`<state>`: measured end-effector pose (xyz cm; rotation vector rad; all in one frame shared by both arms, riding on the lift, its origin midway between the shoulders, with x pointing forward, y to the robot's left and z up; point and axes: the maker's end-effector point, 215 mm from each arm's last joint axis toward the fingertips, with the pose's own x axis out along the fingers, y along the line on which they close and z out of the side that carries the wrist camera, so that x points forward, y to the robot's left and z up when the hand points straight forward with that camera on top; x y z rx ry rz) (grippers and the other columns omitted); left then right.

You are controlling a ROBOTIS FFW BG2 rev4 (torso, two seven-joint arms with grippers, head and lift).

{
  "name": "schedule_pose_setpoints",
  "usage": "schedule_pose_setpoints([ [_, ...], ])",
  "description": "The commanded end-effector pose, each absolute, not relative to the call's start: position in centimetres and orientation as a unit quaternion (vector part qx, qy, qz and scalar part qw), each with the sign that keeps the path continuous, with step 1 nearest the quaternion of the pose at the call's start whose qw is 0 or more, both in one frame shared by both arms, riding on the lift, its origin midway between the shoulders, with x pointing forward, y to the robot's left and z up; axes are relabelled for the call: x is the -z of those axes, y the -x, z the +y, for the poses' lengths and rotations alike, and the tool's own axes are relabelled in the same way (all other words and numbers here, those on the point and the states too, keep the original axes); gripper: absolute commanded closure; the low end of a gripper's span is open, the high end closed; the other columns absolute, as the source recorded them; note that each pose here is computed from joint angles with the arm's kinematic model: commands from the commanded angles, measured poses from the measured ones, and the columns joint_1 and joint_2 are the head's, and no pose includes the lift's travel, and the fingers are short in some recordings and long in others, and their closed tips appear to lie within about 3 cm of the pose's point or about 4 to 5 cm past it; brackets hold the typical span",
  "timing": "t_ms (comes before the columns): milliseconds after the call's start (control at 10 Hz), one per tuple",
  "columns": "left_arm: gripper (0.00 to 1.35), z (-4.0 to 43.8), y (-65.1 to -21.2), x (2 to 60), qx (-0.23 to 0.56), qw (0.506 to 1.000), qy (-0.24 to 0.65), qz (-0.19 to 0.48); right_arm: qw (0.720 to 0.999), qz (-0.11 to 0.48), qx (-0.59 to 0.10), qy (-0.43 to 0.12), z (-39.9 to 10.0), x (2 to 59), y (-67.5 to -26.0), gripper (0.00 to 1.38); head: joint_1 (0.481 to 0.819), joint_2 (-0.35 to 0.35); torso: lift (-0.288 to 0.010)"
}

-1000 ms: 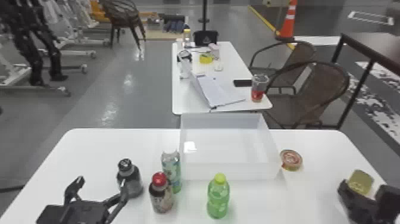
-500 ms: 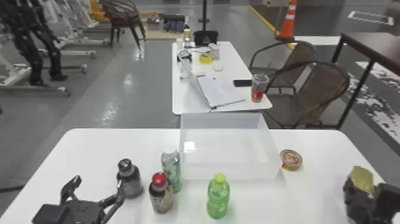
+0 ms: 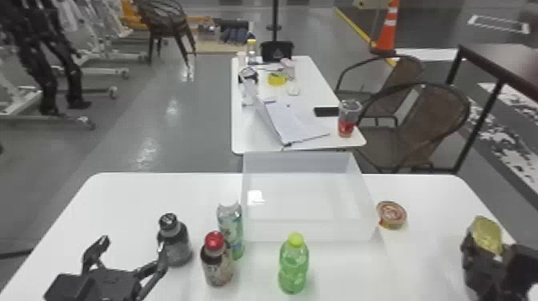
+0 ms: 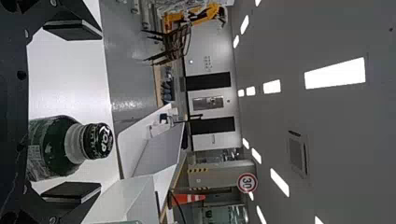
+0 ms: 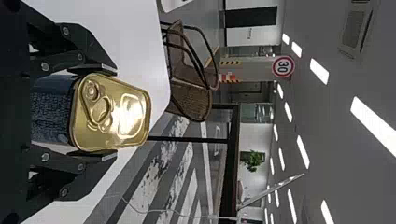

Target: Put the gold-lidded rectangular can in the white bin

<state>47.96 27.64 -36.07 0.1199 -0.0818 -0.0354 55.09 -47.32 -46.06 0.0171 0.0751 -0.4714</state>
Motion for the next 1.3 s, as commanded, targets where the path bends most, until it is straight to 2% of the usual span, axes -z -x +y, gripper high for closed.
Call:
schedule_pose_setpoints([
  [0,0.16,27.5,-48.1,36.1,0.018,0.997,-0.058,-0.041,0.975,0.018,0.222,-0.015,-46.7,44.3,-55.8,1.03,0.549,0.000,-0.100],
  [300,0.16,27.3,-48.3,35.9,0.019,0.997,-0.057,-0.043,0.985,-0.028,0.169,-0.004,-42.8,38.6,-57.4,1.03,0.549,0.000,-0.100],
  [600,0.16,27.3,-48.5,35.9,0.018,0.997,-0.056,-0.044,0.994,-0.027,0.108,-0.015,-38.0,34.0,-59.0,1.03,0.549,0.000,-0.100],
  [1000,0.16,27.0,-48.8,36.1,0.018,0.998,-0.050,-0.042,0.998,-0.020,0.002,-0.067,-29.7,28.7,-61.9,1.03,0.549,0.000,-0.100],
  [1200,0.16,26.6,-48.8,36.3,0.017,0.998,-0.040,-0.040,0.996,-0.006,-0.046,-0.074,-26.5,27.5,-63.3,1.03,0.549,0.000,-0.100],
])
